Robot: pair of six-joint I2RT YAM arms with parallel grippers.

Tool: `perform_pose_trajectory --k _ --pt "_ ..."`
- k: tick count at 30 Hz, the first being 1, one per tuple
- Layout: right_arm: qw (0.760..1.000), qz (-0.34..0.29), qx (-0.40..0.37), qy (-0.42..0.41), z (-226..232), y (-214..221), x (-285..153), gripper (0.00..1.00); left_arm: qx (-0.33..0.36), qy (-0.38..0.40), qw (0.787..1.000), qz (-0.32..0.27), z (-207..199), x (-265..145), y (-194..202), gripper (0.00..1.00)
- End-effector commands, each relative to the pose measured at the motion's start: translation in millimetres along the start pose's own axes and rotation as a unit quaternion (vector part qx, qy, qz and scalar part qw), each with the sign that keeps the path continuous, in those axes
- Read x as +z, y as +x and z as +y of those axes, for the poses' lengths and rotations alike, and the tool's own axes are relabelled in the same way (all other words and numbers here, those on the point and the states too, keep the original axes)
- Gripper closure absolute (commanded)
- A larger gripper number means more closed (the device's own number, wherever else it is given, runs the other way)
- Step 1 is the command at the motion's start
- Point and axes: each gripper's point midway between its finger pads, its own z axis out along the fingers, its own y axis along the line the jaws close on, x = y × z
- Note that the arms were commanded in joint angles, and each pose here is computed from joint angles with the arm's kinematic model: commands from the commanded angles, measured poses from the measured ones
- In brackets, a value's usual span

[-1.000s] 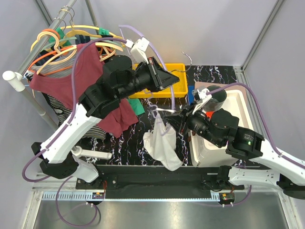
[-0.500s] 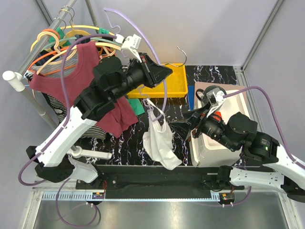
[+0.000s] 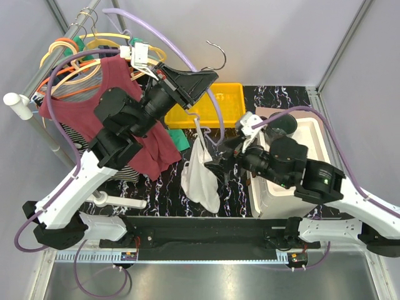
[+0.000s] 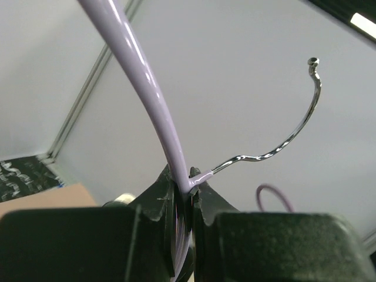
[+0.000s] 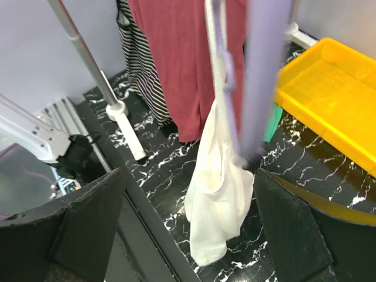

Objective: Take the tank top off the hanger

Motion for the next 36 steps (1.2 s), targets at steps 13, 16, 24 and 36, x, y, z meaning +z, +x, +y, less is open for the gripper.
perform_pose_trajectory --k 13,16,24,36 --pt "0.992 -0.088 0.062 0.066 -27 -45 -41 0.12 -0.194 -0.004 0.967 -0.167 -22 -7 -86 1.00" --pt "0.994 -0.085 0.061 0.042 -22 -43 -55 0.12 -0.185 -0.013 0.970 -0.159 -19 -11 -82 1.00" --pt "0.995 -0.083 0.041 0.043 -21 -58 -58 0.16 -0.214 -0.034 0.963 -0.163 -1 -33 -68 1.00" --pt "0.995 -0.089 0.041 -0.029 20 -80 -5 0.27 -0.247 -0.028 0.954 -0.167 0 -46 -61 1.00"
